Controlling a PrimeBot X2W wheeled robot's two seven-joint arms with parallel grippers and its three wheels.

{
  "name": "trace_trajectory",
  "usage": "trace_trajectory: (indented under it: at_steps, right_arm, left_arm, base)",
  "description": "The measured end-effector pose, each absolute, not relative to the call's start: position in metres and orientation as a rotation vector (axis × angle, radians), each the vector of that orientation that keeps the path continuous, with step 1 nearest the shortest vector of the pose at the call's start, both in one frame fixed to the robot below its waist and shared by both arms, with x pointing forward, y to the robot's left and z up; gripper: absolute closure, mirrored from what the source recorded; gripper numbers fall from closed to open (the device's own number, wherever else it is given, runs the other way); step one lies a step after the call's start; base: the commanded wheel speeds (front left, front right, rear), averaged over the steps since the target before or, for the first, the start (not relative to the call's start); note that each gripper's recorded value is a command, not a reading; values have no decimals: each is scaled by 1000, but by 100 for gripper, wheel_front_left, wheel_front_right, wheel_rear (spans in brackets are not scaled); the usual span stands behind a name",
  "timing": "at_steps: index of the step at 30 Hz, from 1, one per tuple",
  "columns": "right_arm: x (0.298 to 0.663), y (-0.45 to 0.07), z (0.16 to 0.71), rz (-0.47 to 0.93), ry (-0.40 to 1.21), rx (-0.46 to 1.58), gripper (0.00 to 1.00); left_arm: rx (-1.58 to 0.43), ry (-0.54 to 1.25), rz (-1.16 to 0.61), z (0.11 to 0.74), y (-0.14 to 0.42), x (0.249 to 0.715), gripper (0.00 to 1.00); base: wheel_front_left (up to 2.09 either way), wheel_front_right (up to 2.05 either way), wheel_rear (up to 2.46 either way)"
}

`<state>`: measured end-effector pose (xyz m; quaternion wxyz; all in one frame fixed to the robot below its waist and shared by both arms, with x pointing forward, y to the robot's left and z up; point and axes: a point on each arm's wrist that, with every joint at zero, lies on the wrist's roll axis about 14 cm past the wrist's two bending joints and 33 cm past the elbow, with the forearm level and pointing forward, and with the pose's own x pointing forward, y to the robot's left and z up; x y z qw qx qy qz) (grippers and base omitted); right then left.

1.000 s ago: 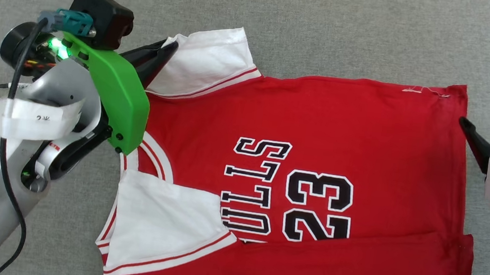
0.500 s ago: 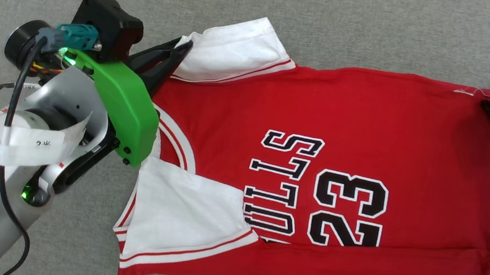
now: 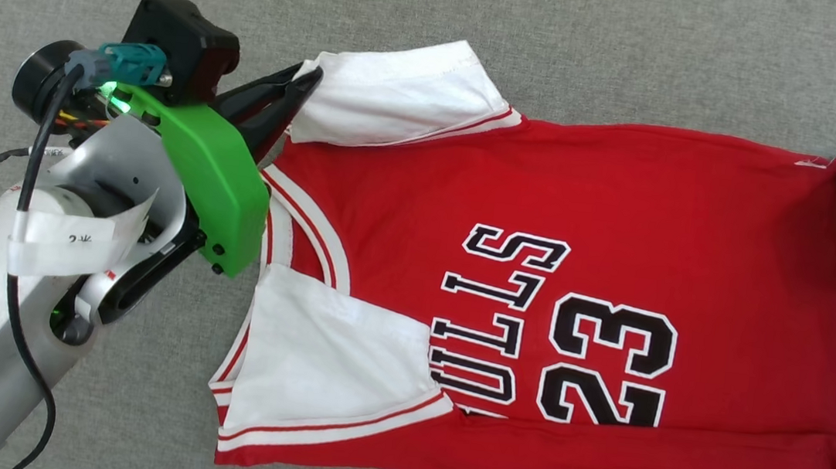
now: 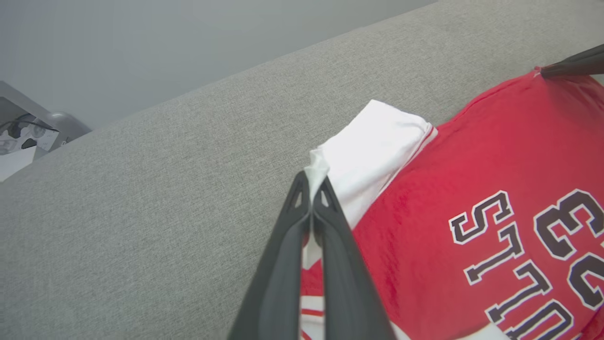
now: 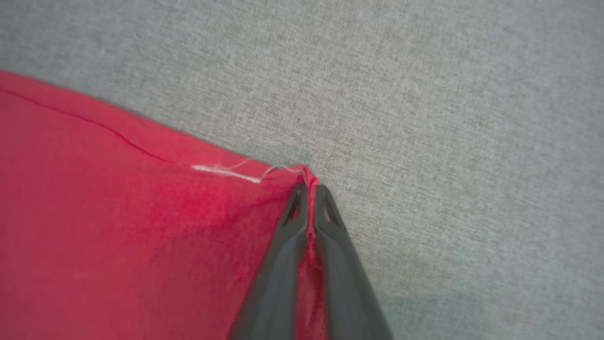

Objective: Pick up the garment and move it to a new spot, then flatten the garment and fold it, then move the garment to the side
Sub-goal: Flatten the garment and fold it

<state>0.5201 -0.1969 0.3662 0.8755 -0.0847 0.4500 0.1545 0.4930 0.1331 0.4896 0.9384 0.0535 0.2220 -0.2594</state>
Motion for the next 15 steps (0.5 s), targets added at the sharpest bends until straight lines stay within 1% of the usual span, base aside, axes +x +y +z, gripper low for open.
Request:
trace_trajectory:
  at_steps: [8,15]
  right_arm:
    - [521,-199,389,304,839,-132,100]
    - [509,-203,413,285,751,-74,100]
  left_arm:
    - [62,421,-484,496,139,491,100]
    - [25,404,-461,506,141,473,100]
  base:
    - [0,0,0]
    - [0,0,0]
